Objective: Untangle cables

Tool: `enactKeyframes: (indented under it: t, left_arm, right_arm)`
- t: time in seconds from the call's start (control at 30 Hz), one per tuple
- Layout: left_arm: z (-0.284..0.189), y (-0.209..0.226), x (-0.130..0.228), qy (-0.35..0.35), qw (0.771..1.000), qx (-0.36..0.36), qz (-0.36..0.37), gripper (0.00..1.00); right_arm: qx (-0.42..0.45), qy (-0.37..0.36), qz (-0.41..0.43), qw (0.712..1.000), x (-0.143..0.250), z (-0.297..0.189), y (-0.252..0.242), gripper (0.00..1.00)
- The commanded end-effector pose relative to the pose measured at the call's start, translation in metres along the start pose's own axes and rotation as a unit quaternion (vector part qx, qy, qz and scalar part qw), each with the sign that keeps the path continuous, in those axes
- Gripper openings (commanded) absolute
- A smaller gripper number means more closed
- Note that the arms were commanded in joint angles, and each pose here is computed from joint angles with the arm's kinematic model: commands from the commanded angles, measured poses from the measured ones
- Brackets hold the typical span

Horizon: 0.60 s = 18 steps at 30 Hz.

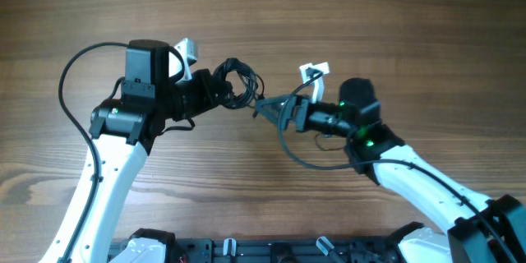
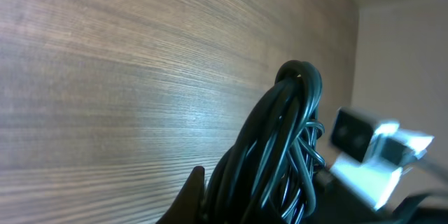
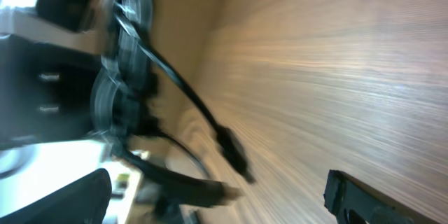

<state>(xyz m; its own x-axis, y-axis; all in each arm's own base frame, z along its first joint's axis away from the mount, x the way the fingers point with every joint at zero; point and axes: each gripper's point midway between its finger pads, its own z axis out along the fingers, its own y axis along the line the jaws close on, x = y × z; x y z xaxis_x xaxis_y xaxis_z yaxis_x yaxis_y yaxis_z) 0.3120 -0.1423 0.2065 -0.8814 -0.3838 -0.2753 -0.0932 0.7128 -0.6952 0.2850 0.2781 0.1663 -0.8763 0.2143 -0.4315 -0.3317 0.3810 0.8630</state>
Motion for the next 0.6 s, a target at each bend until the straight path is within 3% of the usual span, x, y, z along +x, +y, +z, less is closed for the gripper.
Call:
enactKeyframes:
  t: [0.0, 0.23, 0.37, 0.5, 0.57]
  left_arm:
    - [-0.003, 0.000, -0.005, -0.015, 0.994, -0.003, -0.107, 0.04]
    - [0.007, -0.020, 0.019, 0.020, 0.997, 0.008, -0.075, 0.04]
    - [0.007, -0.022, 0.020, 0.021, 0.999, 0.012, -0.048, 0.04]
    - [0.005, -0.017, 0.013, 0.008, 0.993, 0.010, 0.114, 0.04]
    - [0.005, -0.011, 0.007, -0.003, 0.966, -0.010, 0.258, 0.04]
  right_arm:
    - [0.074, -0.064, -0.015, 0.995, -0.011, 0.009, -0.015, 1.00]
    - [0.169, -0.190, 0.071, 0.964, -0.042, -0.007, -0.050, 0.99]
    - [0.243, -0.147, 0.044, 0.958, -0.021, -0.014, -0.080, 0.99]
    - [0.200, -0.036, -0.121, 0.972, 0.003, -0.006, -0.060, 1.00]
    - [0.107, 0.025, -0.215, 0.970, 0.016, -0.015, -0.024, 1.00]
